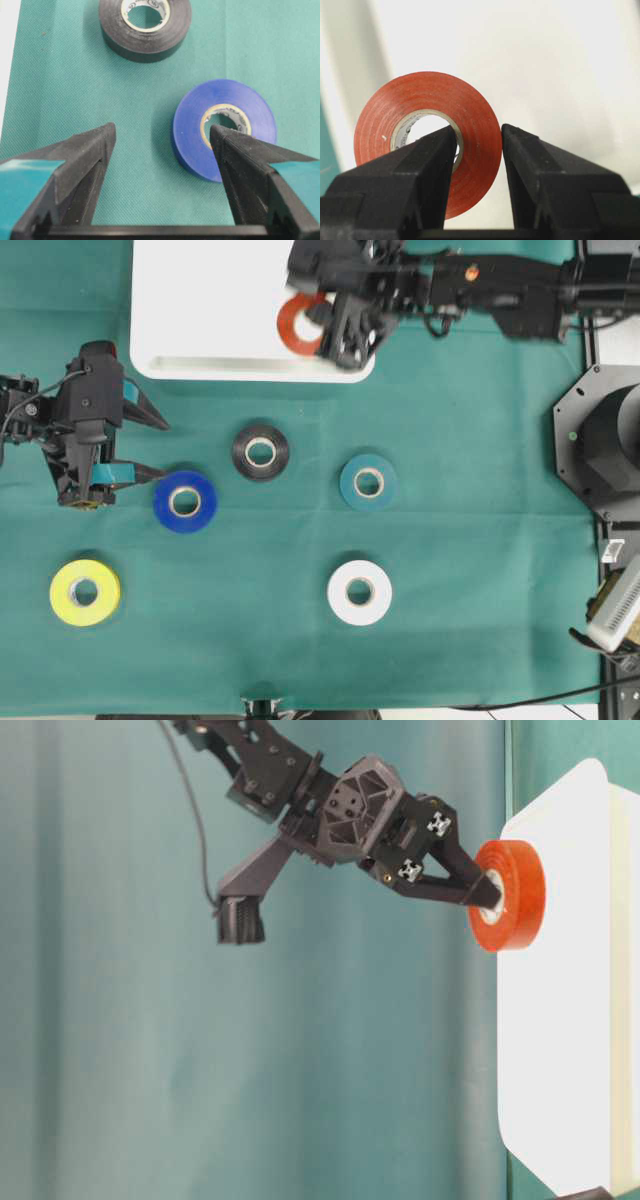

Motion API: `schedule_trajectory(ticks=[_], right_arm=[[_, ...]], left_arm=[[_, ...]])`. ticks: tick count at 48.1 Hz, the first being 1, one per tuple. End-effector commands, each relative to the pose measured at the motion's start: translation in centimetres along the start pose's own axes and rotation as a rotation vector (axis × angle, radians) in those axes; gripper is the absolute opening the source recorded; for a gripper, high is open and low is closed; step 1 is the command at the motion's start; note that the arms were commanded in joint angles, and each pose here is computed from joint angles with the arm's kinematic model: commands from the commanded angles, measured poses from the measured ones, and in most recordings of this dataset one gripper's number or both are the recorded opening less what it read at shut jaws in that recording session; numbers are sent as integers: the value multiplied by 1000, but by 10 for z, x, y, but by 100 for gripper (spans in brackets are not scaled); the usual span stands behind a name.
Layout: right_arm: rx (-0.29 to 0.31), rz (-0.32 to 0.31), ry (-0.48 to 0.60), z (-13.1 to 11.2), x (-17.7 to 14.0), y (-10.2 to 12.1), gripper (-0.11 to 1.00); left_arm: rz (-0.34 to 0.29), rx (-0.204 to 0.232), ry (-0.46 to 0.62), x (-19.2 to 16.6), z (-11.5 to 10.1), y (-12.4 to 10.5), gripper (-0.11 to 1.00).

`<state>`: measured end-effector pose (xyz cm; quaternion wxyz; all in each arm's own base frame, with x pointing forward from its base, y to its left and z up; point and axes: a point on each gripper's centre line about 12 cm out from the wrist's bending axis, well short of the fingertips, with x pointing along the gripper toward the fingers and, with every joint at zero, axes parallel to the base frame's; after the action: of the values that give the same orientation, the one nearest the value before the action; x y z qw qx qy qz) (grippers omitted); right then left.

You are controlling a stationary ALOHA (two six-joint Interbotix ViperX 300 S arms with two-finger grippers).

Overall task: Put the tape alternately from left to right into the white case.
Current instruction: 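Carry the red roll into the white tray and release it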

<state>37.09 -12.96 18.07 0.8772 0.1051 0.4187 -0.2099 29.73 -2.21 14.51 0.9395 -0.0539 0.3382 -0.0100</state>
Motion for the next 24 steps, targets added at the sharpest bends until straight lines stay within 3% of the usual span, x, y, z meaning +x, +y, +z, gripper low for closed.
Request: schedule_trajectory(ticks=[1,24], right_arm=[[18,4,-57,8,-2,-8,3],[28,5,-17,-13,11,-11,3]], left_arm=[[-4,-1,-23,-2,7,-1,79],[-4,-11,-23,-2,7,-1,79]])
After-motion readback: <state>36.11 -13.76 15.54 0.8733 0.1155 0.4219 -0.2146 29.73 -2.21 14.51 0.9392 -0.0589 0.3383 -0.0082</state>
